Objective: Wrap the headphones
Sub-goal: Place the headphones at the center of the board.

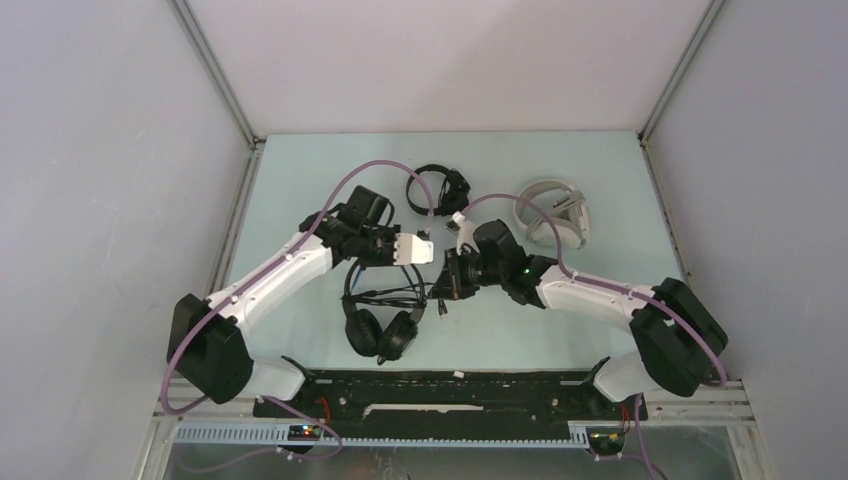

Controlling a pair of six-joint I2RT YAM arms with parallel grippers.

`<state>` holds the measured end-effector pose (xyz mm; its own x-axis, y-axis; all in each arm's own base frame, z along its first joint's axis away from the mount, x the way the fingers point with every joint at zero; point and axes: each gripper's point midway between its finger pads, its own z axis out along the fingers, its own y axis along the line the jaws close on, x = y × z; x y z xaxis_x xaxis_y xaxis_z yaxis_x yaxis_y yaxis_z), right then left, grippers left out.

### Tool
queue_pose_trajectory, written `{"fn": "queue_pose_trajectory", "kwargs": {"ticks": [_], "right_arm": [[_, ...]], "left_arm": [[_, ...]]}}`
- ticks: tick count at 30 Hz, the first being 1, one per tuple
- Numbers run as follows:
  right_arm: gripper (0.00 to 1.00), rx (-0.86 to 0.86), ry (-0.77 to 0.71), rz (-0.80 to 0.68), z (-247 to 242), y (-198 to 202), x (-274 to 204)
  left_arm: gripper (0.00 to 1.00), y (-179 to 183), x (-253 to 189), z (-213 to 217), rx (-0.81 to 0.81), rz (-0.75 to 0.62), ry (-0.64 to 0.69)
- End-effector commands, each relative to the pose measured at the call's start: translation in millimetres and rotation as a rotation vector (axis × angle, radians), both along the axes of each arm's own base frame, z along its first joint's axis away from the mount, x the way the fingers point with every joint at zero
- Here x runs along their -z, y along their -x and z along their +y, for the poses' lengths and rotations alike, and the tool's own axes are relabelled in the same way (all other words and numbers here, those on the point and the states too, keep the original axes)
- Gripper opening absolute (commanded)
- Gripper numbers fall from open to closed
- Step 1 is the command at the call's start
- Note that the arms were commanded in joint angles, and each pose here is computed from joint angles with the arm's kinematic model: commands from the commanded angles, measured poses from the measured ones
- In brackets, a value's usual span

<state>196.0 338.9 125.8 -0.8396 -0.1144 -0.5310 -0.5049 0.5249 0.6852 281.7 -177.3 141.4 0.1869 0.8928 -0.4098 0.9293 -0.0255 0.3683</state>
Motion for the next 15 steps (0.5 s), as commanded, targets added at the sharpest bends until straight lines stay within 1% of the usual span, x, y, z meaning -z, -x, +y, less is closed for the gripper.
{"fn": "queue_pose_trajectory", "kwargs": {"ticks": [1, 3, 6, 11, 15], "right_arm": [[0.00, 0.051, -0.041, 0.004, 6, -17, 1], [0.00, 0.042, -0.036, 0.035, 7, -15, 10], [0.00, 0.053, -0.014, 0.076, 4, -13, 25], [0.00, 0.080, 0.032, 0.125, -9, -10, 50], [0.00, 0.066, 0.034, 0.146, -9, -5, 58]], "left_arm": [[0.08, -4, 25, 35, -0.035, -0.019, -0.184], [0.08, -8, 28, 33, -0.048, -0.032, -0.180], [0.04, -11, 34, 30, -0.048, -0.035, -0.175], [0.02, -11, 44, 26, -0.033, -0.018, -0.167], [0.00, -11, 50, 21, -0.032, 0.008, -0.156]]}}
